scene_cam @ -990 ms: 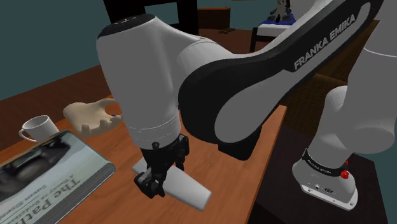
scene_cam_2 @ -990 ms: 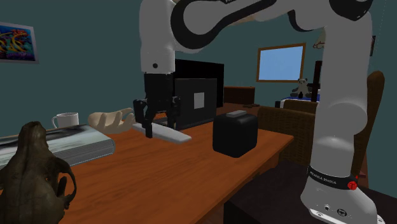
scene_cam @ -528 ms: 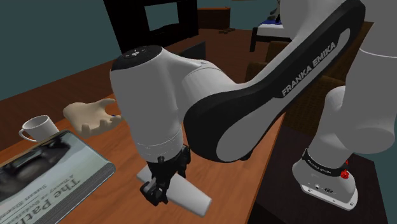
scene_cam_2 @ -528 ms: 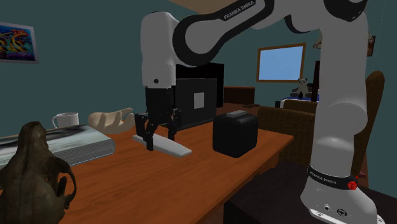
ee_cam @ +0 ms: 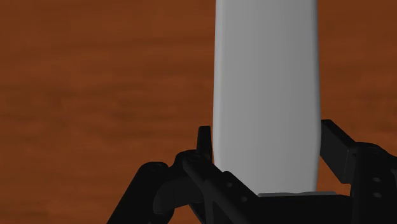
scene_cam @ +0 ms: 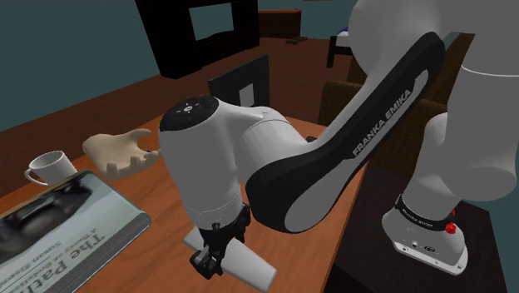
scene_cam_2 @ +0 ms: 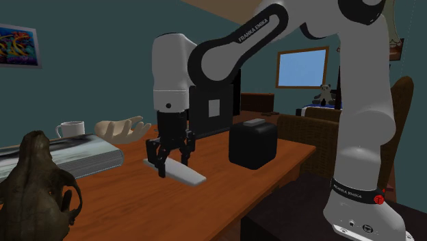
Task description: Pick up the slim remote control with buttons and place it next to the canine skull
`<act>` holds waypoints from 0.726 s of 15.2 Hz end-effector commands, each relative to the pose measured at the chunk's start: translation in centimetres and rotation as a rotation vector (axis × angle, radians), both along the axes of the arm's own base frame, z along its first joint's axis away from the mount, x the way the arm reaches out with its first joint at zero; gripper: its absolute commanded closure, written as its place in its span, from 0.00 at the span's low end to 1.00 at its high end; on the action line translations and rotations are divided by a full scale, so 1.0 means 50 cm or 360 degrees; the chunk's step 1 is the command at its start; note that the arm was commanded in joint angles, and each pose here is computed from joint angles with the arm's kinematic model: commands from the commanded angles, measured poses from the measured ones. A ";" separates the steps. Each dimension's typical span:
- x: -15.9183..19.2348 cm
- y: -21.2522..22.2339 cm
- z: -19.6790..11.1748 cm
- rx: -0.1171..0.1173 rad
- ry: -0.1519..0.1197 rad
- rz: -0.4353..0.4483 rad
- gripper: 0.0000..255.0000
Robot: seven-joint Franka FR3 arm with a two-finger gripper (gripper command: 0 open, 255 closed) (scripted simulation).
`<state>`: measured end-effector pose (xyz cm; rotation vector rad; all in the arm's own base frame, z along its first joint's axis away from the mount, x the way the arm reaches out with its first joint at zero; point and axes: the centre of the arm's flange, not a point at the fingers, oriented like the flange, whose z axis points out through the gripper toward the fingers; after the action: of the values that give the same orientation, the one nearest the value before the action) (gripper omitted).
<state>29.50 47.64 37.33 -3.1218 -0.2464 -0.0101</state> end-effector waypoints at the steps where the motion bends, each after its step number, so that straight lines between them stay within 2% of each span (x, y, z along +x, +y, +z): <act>1: -0.002 0.000 -0.021 0.0001 -0.0001 0.0000 1.00; 5: -0.002 0.000 -0.065 0.0001 -0.0001 0.0000 1.00; 11: -0.002 0.000 -0.065 0.0001 -0.0001 0.0000 1.00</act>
<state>29.41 47.64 34.05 -3.1216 -0.2466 -0.0104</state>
